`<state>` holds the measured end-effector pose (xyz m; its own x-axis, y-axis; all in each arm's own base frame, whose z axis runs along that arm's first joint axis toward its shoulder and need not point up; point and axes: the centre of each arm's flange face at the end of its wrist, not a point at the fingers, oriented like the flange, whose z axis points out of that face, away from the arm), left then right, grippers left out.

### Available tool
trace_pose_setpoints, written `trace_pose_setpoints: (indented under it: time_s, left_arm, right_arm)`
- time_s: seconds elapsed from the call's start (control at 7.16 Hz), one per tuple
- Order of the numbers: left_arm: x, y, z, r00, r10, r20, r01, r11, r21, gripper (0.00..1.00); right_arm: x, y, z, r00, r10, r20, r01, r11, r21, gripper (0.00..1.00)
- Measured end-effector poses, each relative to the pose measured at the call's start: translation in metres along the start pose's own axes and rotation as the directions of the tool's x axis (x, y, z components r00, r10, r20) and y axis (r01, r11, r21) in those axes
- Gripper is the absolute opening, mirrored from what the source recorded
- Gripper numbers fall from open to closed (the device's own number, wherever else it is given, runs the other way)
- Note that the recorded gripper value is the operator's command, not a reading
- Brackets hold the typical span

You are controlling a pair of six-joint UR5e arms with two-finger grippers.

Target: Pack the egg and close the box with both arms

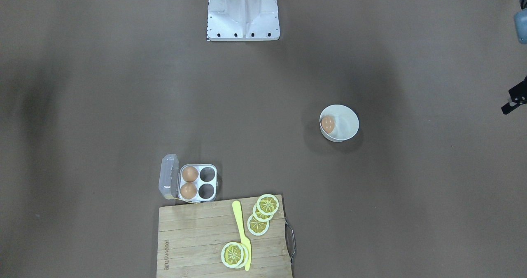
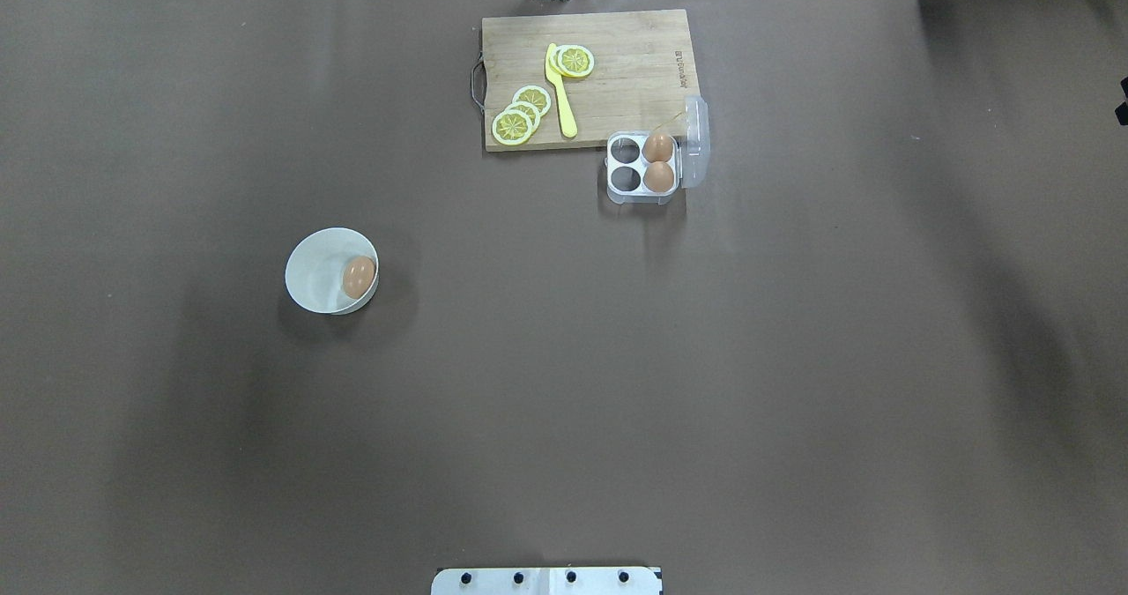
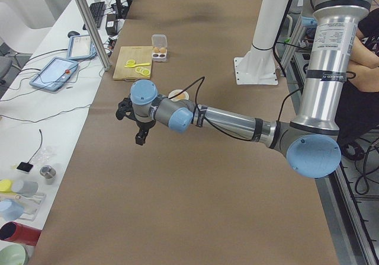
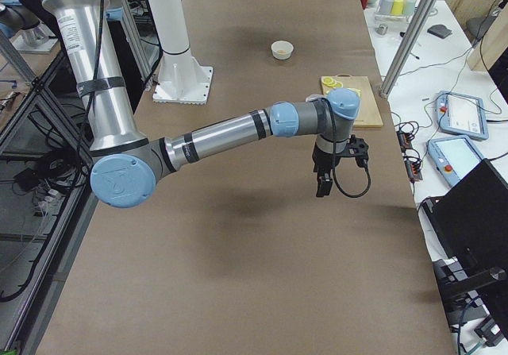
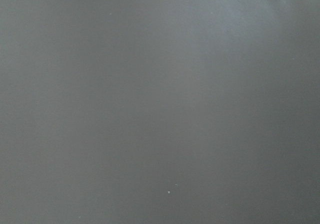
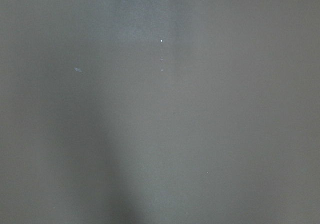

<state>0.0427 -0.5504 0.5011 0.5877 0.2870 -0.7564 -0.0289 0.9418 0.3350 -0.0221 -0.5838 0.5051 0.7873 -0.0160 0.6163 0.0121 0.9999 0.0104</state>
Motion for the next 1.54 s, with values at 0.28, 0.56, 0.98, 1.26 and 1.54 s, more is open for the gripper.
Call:
trace_pose_setpoints:
  time_s: [0.28,0.56,0.98,1.26,1.54]
  left_arm:
    - [0.06,-0.012,0.034,1.0,0.0,-0.019,0.0,1.0,-0.019,0.98]
    - [0.116,-0.021,0.071,0.998,0.059,-0.006,-0.059,0.998,-0.013,0.97]
    - [0.188,-0.023,0.105,0.995,0.084,-0.059,-0.087,0.995,-0.041,0.97]
    - [0.243,-0.02,0.125,0.99,0.091,-0.107,-0.099,0.992,-0.072,0.89]
    - [0.289,-0.016,0.143,0.989,0.051,-0.142,-0.067,0.992,-0.109,0.85]
  right_arm:
    - [0.0,0.0,0.0,1.0,-0.001,0.003,0.001,1.0,-0.001,1.0]
    - [0.001,0.0,0.002,1.0,-0.001,0.006,0.001,1.0,-0.005,1.0]
    - [0.002,0.002,0.004,1.0,-0.008,0.007,0.008,1.0,-0.009,1.0]
    - [0.004,0.002,0.005,1.0,-0.009,0.007,0.009,1.0,-0.011,1.0]
    - [0.005,0.003,0.007,1.0,-0.007,0.006,0.007,1.0,-0.014,1.0]
